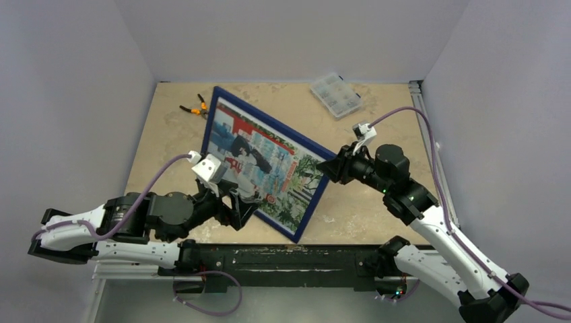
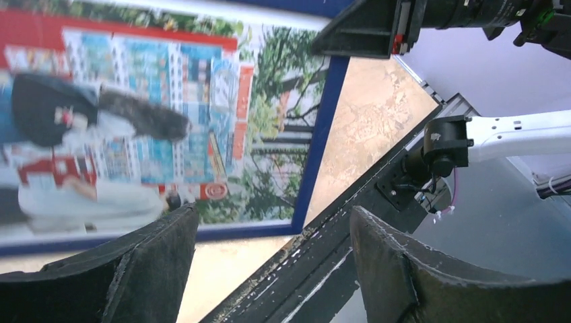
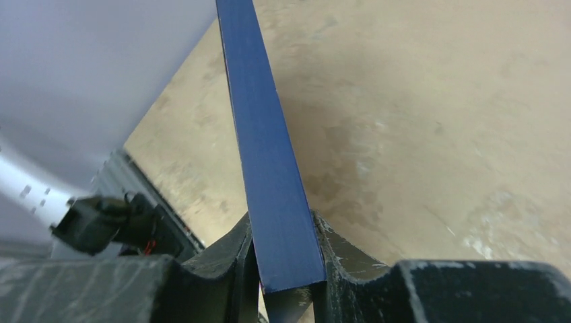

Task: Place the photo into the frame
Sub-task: Turn over the photo frame at the center of the board.

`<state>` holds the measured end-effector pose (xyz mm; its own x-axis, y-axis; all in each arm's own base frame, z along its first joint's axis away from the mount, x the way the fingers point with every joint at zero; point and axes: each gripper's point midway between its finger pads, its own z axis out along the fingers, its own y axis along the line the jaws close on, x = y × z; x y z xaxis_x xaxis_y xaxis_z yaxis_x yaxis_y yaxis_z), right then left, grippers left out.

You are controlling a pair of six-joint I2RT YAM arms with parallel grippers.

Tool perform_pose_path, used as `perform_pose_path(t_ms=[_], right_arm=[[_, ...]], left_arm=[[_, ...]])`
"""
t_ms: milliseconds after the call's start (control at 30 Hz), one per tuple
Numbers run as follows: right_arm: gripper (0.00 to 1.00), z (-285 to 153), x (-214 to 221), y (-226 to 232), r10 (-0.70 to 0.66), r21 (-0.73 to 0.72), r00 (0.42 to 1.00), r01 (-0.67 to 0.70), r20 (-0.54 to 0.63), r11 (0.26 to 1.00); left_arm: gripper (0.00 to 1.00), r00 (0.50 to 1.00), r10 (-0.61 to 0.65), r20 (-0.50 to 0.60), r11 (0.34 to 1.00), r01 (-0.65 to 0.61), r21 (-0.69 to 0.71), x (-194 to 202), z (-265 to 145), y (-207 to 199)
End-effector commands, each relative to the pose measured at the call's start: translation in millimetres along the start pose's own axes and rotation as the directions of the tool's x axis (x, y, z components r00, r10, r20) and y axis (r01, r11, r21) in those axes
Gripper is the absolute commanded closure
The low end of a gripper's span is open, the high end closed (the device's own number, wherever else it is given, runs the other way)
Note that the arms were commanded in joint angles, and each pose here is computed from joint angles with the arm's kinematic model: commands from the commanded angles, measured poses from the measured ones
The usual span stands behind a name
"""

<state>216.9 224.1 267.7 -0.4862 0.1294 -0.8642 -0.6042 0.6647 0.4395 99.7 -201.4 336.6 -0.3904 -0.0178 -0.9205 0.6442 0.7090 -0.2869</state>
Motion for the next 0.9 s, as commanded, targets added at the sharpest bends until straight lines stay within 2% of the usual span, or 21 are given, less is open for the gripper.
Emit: perform_pose_path(t_ms=[0, 167, 300, 467, 633, 867], right_arm=[[1.0, -11, -3, -73, 0.077, 0.29, 0.994, -0.098, 0.083, 0.952], [1.0, -8, 33, -115, 0.177, 0.364, 0.984, -0.153, -0.032, 0.919], [0.99, 1, 72, -141, 0.304, 0.36, 0.941, -0.234, -0.152, 0.903], [0.89, 3, 106, -169, 0.406, 0.385, 0.892, -0.31, -0.2, 0.87], [0.75, 5, 133, -197, 0.46, 0.467, 0.854, -0.312, -0.244, 0.827], [0.7, 21, 163, -201, 0.535, 0.409, 0.784, -0.397, -0.314, 0.822]], left_arm=[[0.19, 0.998, -0.053, -0.022, 0.998, 0.052, -0.041, 13, 11, -2], [0.16, 0.995, -0.055, -0.084, 0.994, 0.046, -0.103, 39, 27, -3], [0.1, 0.987, -0.072, -0.141, 0.988, 0.052, -0.145, 57, 41, -6], [0.09, 0.954, -0.116, -0.275, 0.982, 0.069, -0.175, 89, 70, -10], [0.08, 0.919, -0.144, -0.366, 0.975, 0.069, -0.209, 117, 100, -9], [0.08, 0.866, -0.181, -0.467, 0.973, 0.088, -0.212, 147, 128, -13]])
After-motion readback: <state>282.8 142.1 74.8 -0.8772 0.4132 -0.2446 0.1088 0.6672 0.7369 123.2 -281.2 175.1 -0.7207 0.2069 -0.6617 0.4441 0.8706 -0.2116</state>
